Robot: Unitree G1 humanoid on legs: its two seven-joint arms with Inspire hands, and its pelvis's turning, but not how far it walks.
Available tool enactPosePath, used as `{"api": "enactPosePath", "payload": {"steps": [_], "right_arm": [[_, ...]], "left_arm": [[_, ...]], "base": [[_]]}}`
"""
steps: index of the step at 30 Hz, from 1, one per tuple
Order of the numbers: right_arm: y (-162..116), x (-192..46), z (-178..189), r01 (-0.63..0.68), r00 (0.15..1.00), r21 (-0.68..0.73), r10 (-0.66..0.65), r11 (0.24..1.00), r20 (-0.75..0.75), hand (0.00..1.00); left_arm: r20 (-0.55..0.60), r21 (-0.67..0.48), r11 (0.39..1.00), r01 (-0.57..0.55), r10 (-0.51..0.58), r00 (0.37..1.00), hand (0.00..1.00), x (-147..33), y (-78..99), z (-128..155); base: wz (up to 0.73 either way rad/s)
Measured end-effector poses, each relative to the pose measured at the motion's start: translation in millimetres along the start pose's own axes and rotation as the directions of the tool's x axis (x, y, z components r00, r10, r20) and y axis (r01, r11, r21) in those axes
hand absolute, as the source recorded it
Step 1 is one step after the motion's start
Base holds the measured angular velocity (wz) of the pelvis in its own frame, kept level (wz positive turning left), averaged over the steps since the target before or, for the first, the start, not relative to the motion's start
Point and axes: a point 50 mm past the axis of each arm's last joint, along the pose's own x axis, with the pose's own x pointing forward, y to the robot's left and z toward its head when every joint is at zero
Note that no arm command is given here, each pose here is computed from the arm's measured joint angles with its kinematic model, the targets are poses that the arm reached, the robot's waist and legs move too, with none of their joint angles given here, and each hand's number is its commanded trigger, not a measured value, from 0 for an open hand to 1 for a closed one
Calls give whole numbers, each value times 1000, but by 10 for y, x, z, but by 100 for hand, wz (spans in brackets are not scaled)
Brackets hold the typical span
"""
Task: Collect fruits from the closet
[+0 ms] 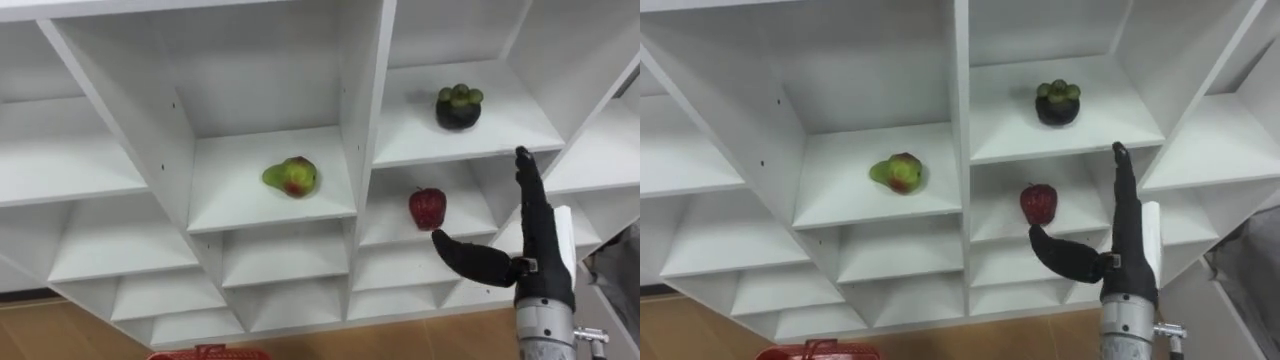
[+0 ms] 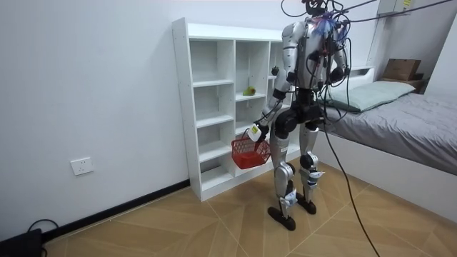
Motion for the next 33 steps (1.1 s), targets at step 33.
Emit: {"api": "enactPosePath", "payload": {"steps": [33], "right_arm": [[-127, 364, 516, 167, 953, 128, -193, 978, 234, 0]], "left_arm": [[-9, 38, 999, 24, -24, 1000, 100, 12, 21, 22]], "base": [[0]]}}
